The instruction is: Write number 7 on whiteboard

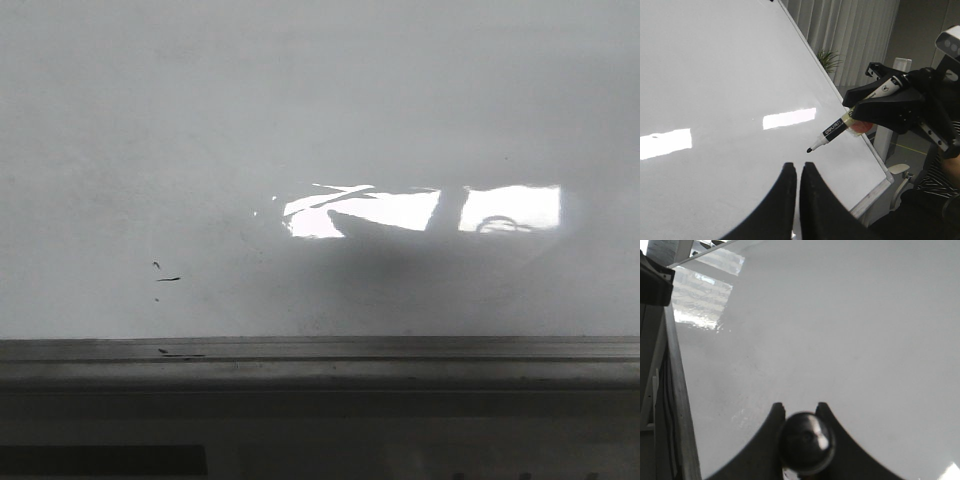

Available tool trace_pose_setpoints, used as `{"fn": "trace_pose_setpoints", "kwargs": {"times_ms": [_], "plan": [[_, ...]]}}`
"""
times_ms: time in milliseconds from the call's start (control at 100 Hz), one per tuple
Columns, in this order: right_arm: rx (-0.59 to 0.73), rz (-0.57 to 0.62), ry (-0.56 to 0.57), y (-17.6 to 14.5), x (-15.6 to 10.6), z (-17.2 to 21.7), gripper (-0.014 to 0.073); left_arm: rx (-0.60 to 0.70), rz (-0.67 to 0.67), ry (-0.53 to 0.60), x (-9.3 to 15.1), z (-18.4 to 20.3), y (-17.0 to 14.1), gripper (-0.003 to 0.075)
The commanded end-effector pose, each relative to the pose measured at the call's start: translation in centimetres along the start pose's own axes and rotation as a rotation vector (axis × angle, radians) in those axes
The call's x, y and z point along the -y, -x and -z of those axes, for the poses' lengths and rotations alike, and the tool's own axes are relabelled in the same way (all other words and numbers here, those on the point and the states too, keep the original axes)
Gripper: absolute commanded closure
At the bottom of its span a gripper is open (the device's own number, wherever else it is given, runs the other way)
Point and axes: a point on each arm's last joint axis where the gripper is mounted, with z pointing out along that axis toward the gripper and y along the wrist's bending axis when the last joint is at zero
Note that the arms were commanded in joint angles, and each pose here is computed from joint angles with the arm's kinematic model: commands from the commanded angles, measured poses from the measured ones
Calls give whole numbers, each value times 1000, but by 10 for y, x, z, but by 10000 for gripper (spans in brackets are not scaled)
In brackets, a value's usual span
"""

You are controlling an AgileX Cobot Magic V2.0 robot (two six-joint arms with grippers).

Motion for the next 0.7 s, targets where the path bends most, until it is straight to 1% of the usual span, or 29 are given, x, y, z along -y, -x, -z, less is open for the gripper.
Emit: {"fn": "trace_pose_setpoints", "kwargs": {"times_ms": [0,40,210,430,690], "plan": [[98,27,-33,9,7,-2,638,22,16,3,1,-1,9,741],[90,26,-44,4,8,-4,638,22,16,3,1,-1,9,741],[128,19,-69,-1,13,-14,638,22,16,3,1,-1,9,741],[66,8,-36,-15,9,-31,638,22,16,3,1,-1,9,741],[63,1,-20,-21,7,-41,638,22,16,3,1,-1,9,741]]}}
